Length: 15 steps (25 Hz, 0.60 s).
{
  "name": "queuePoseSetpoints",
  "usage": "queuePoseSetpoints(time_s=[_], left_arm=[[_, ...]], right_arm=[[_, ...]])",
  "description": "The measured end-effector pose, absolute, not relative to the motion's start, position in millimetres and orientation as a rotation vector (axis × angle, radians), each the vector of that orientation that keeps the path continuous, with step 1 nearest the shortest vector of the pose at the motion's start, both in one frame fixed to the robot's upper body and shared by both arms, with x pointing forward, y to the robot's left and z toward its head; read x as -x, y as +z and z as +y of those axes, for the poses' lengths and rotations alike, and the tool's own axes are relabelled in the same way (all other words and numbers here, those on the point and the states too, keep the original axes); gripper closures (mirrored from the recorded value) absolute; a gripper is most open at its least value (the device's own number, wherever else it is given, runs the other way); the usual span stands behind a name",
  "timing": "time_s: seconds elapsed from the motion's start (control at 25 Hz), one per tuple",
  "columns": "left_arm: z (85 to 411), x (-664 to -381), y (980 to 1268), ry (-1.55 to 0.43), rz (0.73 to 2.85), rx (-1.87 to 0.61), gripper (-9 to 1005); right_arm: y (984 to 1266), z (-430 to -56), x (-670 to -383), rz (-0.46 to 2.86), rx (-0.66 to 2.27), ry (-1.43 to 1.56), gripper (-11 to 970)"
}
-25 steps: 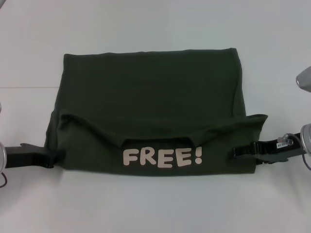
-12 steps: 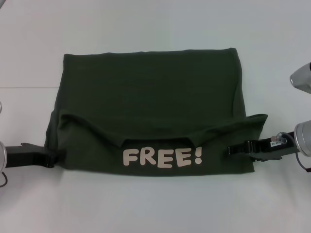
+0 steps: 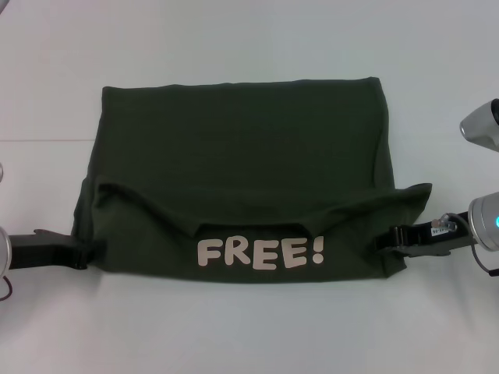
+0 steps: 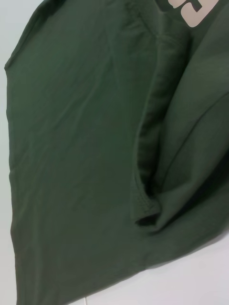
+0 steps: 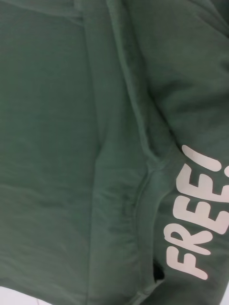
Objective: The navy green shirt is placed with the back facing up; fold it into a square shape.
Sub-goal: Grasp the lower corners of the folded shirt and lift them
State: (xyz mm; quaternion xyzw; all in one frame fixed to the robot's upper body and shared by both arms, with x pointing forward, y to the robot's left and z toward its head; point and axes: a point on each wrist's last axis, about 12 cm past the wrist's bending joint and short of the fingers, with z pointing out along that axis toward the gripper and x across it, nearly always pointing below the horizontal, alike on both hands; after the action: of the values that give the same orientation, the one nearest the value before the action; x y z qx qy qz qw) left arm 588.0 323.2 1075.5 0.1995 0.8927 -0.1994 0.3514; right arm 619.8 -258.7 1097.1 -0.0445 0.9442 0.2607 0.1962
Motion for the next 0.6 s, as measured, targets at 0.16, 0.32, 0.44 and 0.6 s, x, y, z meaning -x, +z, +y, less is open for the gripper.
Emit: queuePoseSetpoints(time_s=[0.16,0.32,0.44,0.6], left_arm=[[323.1,-587.9,1075.5,-0.517,2.311,-0.517,926],[323.0,-587.9,1075.5,-0.518,2.311,-0.517,924],[323.0,-587.9,1075.5,-0.519,2.312,-0.515,922],[323.1,-587.9,1075.6,-0.519,2.312,-0.514,920]], right_arm=[[1096.4,-259.3,-619.9,2.644,0.124,0.721,496],[1095.9,-259.1,-619.7,2.646,0.127,0.718,585],[1095.9,-259.3,-619.7,2.647,0.127,0.717,674],[1096.7,-260.7,-620.3,2.646,0.128,0.712,808]])
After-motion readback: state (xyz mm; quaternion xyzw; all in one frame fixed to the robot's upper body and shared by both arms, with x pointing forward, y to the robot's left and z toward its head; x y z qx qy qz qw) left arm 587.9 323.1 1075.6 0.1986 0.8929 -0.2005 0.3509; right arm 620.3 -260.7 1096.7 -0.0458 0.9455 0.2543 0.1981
